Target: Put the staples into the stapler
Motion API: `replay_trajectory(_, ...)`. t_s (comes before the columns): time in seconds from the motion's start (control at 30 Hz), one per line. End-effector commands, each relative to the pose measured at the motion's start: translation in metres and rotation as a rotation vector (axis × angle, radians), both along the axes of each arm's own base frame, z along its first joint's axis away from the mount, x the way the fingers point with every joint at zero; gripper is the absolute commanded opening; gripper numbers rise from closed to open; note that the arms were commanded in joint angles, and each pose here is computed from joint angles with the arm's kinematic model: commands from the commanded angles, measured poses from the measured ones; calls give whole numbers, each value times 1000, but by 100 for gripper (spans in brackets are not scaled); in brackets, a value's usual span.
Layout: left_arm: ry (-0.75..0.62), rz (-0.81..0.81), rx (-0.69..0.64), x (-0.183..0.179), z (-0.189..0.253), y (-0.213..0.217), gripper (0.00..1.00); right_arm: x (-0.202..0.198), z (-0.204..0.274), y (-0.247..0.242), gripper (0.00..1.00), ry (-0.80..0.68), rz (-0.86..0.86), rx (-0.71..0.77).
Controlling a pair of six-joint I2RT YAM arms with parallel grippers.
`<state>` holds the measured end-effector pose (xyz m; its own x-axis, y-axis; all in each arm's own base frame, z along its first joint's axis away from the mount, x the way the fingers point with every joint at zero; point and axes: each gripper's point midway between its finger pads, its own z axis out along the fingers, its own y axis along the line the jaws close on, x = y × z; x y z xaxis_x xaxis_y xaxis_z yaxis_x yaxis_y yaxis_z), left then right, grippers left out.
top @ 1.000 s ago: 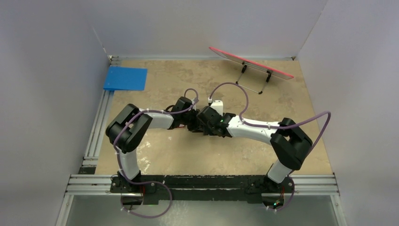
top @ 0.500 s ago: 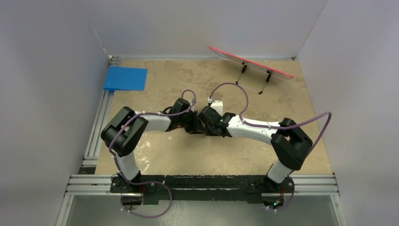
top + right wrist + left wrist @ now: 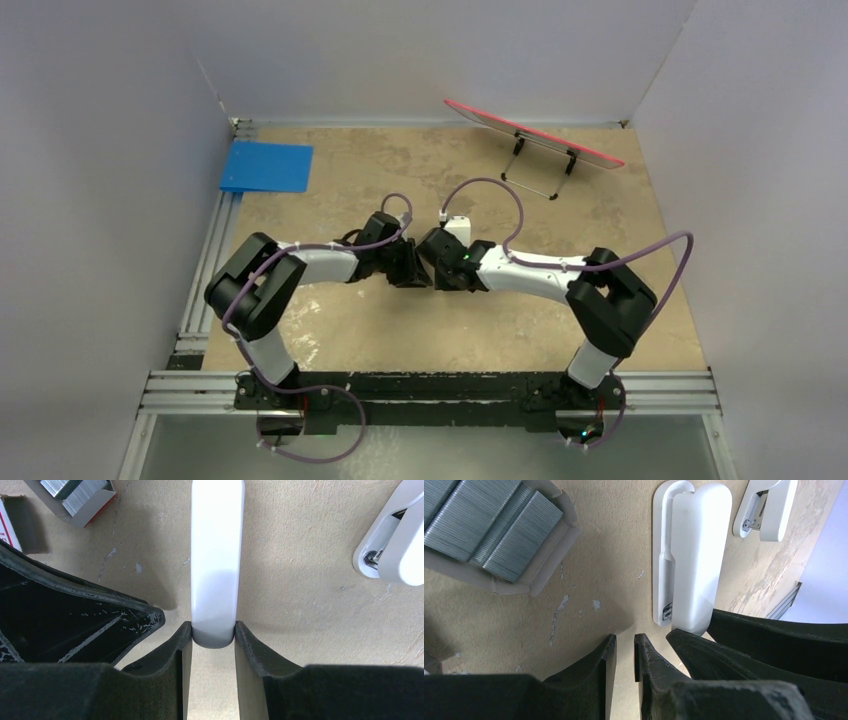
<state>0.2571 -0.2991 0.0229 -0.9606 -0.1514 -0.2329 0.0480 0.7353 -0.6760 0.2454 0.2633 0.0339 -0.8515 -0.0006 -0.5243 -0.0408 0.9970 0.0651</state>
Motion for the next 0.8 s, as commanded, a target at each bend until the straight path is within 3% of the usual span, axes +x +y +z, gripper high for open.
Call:
replay_trajectory(0.0,-46,6,16,2,7,6,19,-25,-50,-14,21,130,12,-81)
replay_trajectory(0.13,-70,18,22,5,14,9,19,-9,-17,-7,29,50,-16,-43)
replay_trajectory(0.43,-138,56,74,12,36,21,24,36,80,0,64,-186,-101,67)
replay_trajectory(0.67,-246,119,118,17,81,41,30,48,133,-27,71,-348,-180,79)
replay_trajectory(0.77,-344,158,163,18,117,62,37,52,165,-53,74,-458,-237,51)
